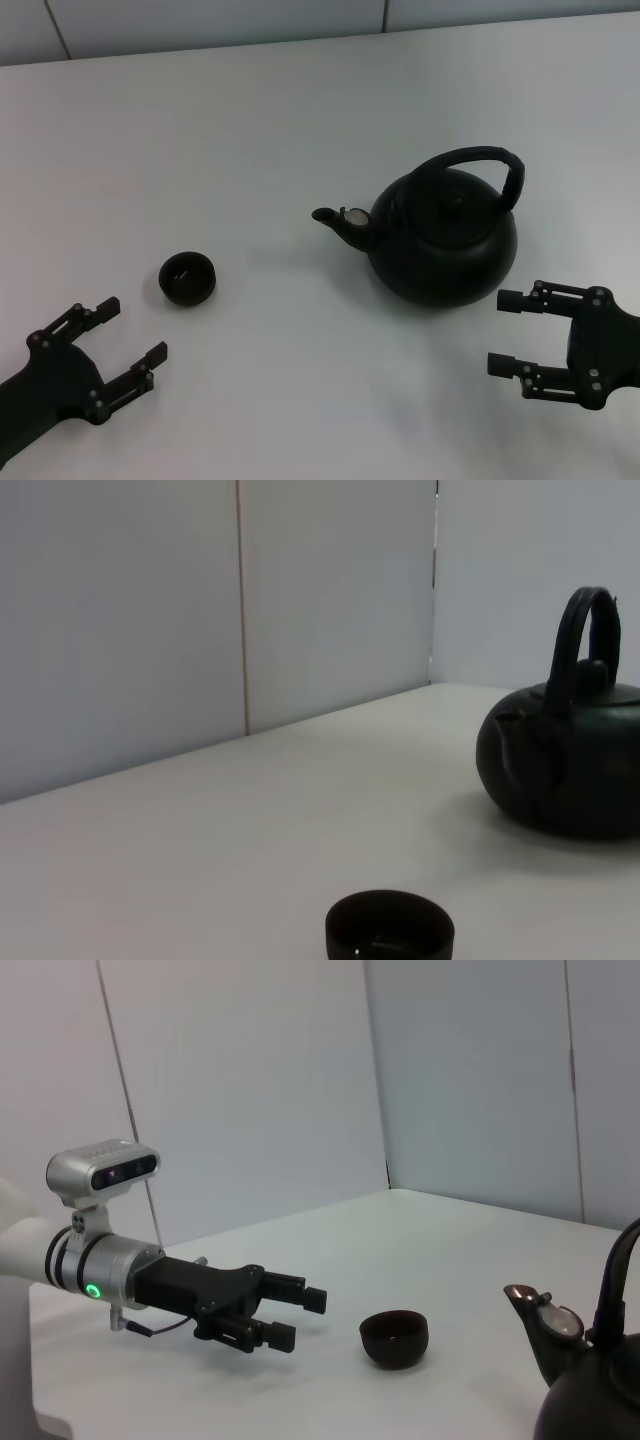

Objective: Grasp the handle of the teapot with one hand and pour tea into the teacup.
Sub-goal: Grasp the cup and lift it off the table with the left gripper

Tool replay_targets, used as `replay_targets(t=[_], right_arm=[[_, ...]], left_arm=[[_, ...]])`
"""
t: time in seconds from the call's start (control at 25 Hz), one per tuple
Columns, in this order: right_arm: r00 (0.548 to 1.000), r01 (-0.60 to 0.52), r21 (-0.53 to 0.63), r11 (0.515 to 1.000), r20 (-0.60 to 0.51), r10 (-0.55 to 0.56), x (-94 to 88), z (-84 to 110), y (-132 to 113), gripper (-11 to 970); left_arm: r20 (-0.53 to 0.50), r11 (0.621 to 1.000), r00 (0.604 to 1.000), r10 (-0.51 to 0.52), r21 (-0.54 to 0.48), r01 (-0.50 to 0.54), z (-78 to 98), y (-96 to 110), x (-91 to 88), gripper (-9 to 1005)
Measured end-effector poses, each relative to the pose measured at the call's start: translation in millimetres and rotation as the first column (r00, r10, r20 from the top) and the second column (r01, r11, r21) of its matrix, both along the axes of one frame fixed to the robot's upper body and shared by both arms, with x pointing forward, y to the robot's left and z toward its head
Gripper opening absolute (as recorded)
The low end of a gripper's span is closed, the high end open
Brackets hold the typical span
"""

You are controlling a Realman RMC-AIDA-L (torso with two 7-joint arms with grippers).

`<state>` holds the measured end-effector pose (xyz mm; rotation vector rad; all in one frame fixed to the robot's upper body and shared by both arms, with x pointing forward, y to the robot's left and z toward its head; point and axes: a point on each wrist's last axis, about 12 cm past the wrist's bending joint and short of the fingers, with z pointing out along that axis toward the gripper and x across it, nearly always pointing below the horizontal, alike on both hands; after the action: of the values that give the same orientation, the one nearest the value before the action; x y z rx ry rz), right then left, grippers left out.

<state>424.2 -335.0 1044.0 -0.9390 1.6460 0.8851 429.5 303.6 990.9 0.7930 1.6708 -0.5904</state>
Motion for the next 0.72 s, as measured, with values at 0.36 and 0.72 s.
replay_targets(t=[0.36,0.72], right_arm=[[1.0,0.0,0.002,1.0,0.002,0.0,1.6,0.8,0,709],[1.0,0.001,0.009,1.0,0.013,-0.001,2.5,2.9,0,709]], left_arm=[[0.002,1.0,1.0,0.01,-0.008,-0.01,-0.1,-3,3.3,726],[-0.024,0.999,1.0,0.02,-0.025,-0.021,-2.0,-26,26.0,719]])
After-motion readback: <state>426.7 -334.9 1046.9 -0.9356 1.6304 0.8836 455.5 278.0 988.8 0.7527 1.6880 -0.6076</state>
